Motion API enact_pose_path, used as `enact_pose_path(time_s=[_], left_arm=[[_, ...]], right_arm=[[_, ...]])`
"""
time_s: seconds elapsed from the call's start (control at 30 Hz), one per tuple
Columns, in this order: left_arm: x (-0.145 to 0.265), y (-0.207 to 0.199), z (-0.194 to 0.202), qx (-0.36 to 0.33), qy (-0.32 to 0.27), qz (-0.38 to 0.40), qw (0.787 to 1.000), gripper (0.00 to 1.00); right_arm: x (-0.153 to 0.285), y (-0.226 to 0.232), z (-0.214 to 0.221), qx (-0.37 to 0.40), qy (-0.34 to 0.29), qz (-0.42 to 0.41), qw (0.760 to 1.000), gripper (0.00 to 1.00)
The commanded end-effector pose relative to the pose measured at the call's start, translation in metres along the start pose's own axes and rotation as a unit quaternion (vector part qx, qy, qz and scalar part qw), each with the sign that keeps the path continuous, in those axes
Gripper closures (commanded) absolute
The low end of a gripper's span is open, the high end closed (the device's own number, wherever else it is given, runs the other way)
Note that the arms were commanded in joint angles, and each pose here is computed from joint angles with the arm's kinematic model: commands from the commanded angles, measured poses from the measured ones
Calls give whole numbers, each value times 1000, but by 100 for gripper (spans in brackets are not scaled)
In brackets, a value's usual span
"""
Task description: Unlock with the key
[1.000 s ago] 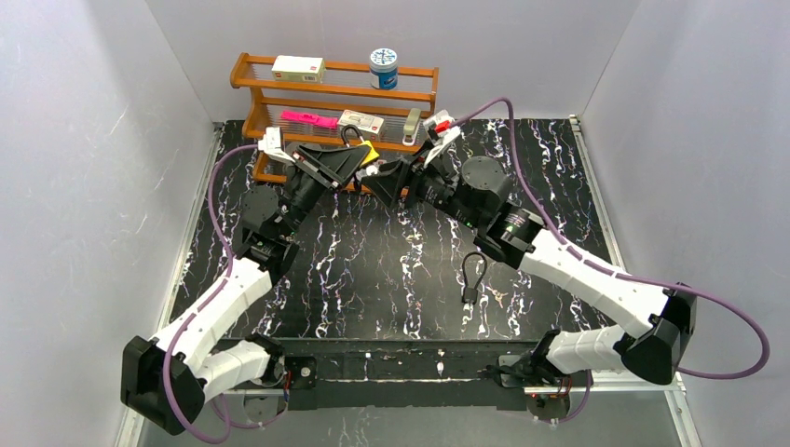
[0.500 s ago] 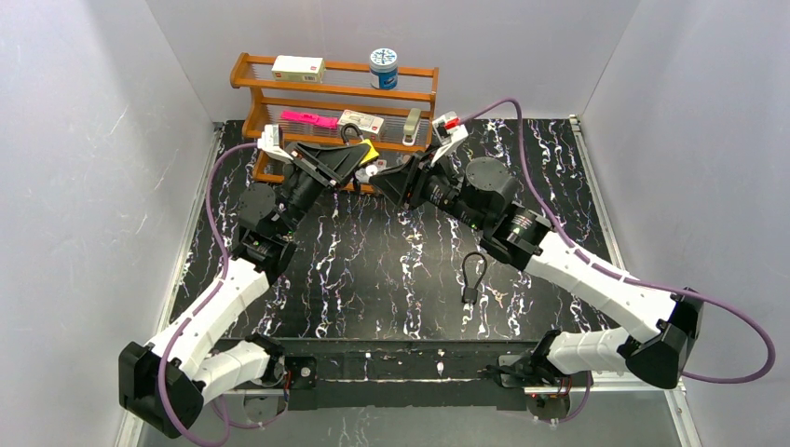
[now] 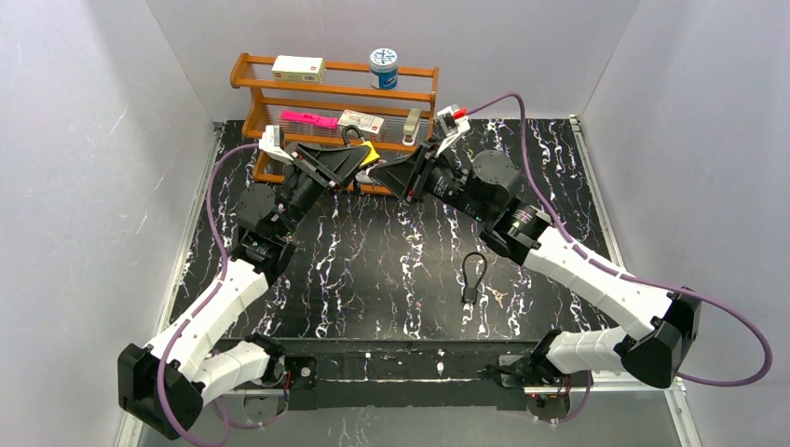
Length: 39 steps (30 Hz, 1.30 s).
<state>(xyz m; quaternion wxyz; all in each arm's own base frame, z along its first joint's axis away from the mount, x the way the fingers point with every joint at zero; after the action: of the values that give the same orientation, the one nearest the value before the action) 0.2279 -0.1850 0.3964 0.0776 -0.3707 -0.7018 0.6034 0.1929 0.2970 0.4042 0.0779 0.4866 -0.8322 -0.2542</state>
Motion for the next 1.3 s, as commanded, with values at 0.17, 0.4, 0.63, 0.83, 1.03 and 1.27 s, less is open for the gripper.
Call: enact_pose_path(time_s=[0.17,0.4,0.63,0.83,1.03,1.27], left_arm=[[8,-45,-6,-8,-15,74,997,100],[8,-44,-7,-8,-19,73,997,100],[9,-43,-8,-7,-26,64,998,100],[10,-26,-11,-16,-47,1,999,100],[10,-12,-17,-31,-76,-65,994,100],[7,-10,-19,-36,-78,-97,992,100]], right_arm=[[-6,10,-15,4,-9,-46,999,72],[-9,7,-13,7,5,-41,999,82],[-16,-2,-7,34,25,-22,999,99],[-27,-33,10,151,60,33,986,99],[-28,-60,12,265,66,110,956,99],[-29,-68,14,314,68,134,937,99]])
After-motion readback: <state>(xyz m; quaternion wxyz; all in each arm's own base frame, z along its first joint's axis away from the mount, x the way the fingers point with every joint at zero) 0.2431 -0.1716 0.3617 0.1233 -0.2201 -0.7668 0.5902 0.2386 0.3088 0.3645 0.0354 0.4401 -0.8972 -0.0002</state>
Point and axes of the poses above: each gripper's point midway between its finger pads, its own x axis back along the fingers, its own y axis along the line the jaws close on, z = x × y, the point moved 8 cm from there along x, back along the fingers, and after that the axes turned 4 degrees about x, right-handed, at the moved point
